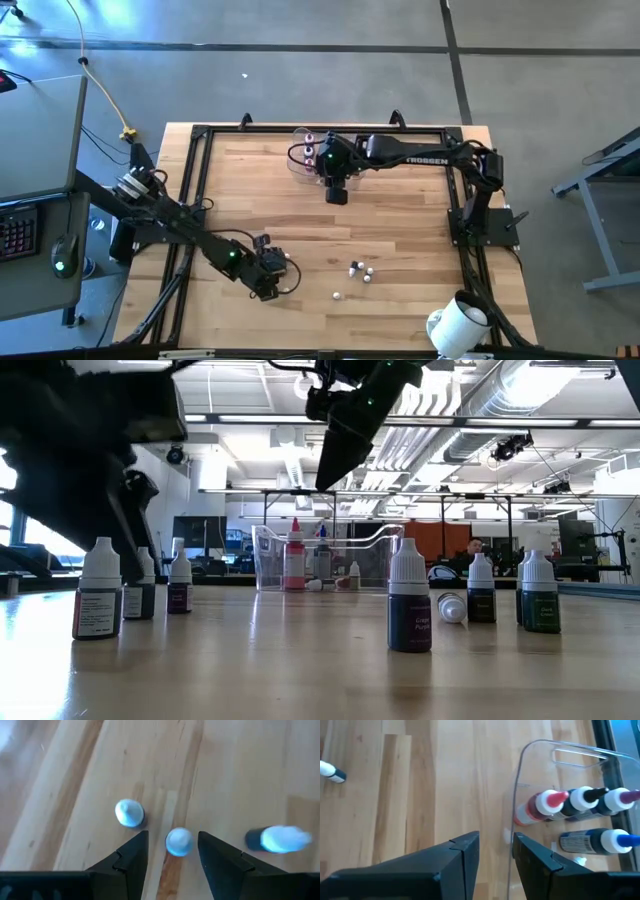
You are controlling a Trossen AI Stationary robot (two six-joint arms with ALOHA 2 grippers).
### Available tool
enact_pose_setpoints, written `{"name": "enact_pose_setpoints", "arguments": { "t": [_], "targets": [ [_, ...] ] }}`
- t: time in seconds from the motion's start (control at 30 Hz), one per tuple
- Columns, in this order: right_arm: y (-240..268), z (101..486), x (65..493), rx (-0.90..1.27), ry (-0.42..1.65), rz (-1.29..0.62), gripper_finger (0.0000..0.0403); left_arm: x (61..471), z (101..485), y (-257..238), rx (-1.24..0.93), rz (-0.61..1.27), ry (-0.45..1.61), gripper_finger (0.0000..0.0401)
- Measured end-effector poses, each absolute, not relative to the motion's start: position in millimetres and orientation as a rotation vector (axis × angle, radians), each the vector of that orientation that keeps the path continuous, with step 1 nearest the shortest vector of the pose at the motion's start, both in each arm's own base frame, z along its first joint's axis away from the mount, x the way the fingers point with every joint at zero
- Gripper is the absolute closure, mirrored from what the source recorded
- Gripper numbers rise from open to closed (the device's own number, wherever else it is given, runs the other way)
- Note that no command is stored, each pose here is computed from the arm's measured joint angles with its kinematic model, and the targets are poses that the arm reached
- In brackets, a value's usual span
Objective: Pick & Place food coloring
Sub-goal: Put the red food coloring into the transparent bin
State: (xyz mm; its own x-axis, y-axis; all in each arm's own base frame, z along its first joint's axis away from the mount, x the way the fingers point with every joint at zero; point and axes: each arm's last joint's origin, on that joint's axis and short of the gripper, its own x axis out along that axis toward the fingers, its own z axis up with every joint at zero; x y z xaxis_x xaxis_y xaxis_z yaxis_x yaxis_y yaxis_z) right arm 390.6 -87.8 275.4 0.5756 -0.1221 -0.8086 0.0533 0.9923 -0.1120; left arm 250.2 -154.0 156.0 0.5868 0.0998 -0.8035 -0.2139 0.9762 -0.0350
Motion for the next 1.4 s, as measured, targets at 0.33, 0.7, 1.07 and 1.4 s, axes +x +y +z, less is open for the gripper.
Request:
{"name": "enact_pose_setpoints", "arguments": {
  "t": [0.33,0.7,1.07,1.4],
  "targets": [
    [-84,275,391,-0.088,0.961,-0.09,0.029,259,139,-152,-0.194,0.169,0.986,0.0247],
    [-82,275,381,-0.115,1.055,-0.143,0.029,268,142,-139,-0.214,0.179,1.001,0.034],
    [-64,341,310,-0.231,1.082,-0.484,0.0291,322,236,-78,0.072,0.161,0.982,0.0314],
    [-55,370,253,-0.111,0.929,-0.552,0.0291,352,298,47,0.175,0.319,0.845,0.0316]
  ]
}}
